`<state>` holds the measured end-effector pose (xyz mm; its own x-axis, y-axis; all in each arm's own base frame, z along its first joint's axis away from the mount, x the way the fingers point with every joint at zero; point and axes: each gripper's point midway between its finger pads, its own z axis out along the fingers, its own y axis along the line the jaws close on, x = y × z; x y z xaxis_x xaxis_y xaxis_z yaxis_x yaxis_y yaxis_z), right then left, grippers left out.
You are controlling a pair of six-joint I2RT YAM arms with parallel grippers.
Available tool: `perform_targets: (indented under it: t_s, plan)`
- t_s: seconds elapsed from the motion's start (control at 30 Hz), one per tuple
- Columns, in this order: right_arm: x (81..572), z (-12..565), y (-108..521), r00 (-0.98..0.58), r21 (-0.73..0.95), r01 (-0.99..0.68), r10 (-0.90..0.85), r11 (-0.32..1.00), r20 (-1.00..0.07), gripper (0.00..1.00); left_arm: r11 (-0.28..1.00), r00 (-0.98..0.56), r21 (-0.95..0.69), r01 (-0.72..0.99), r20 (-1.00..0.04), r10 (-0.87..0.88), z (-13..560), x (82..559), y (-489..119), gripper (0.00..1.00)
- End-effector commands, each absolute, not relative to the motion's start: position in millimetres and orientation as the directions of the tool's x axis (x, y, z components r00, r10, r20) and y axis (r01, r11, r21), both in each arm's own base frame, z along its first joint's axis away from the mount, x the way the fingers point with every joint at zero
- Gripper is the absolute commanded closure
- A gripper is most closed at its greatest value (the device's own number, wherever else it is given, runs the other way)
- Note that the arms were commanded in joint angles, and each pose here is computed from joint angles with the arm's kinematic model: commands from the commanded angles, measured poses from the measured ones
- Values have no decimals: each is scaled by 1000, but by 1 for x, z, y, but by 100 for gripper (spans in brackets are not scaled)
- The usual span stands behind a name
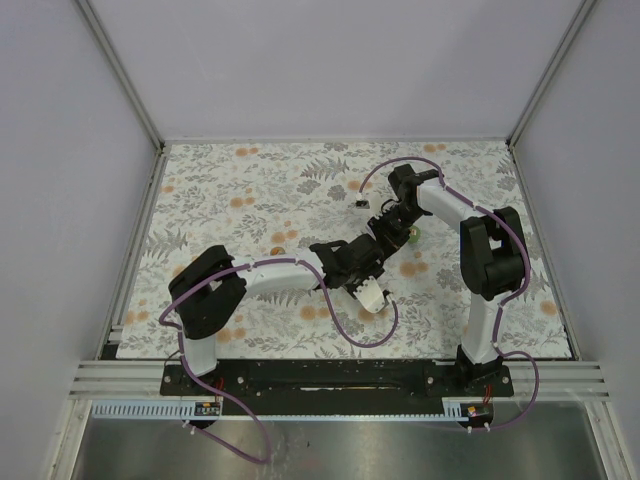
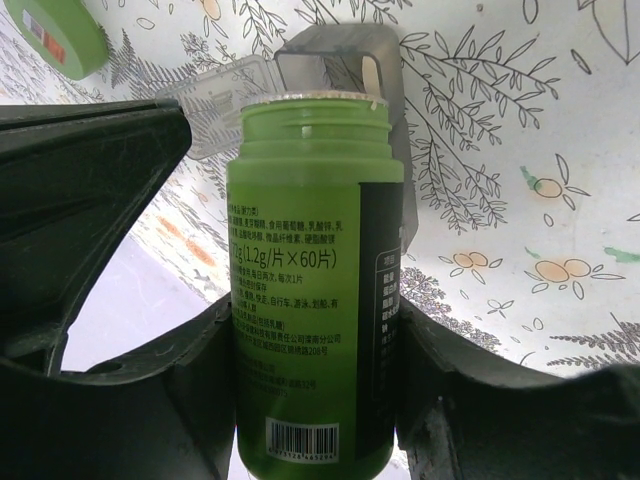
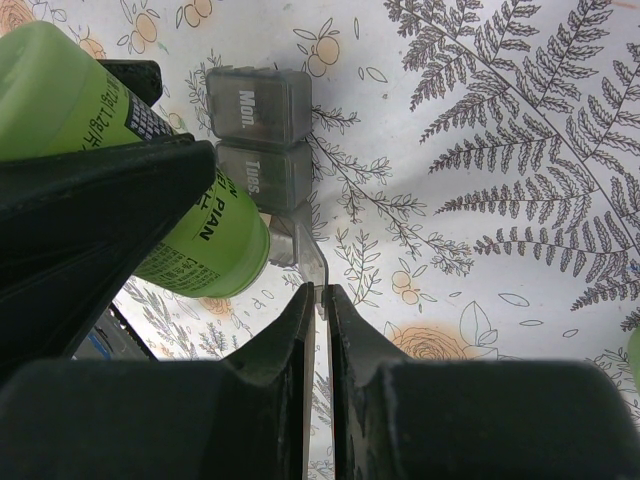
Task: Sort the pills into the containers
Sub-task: Pour the pill into the pill container.
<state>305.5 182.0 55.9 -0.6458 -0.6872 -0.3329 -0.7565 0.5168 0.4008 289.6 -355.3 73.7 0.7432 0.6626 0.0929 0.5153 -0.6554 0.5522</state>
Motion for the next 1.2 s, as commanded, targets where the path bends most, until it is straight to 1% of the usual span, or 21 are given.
perform_targets:
  t_s: [0.0, 0.53, 0.77, 0.87, 1.0, 1.17]
  plan:
    - [314, 64, 184, -631, 395, -771, -686, 500, -363, 97, -656, 747, 590, 471, 128, 652, 89, 294, -359, 100]
    - [312, 63, 185, -631, 401, -769, -687, 497, -359, 97, -672, 755, 590, 448, 153, 638, 90, 295, -365, 100]
    - [312, 64, 185, -629, 400, -772, -689, 495, -361, 97, -650, 737, 600, 466, 143, 661, 96, 298, -368, 100]
    - [312, 63, 184, -629, 399, -771, -689, 496, -359, 97, -651, 732, 602, 464, 154, 664, 96, 298, -368, 100]
    - [312, 63, 184, -628, 399, -772, -690, 495, -359, 97, -631, 720, 604, 487, 131, 682, 97, 296, -370, 100]
    - [312, 64, 184, -627, 398, -773, -691, 494, -361, 97, -619, 709, 612, 493, 130, 693, 95, 297, -370, 100]
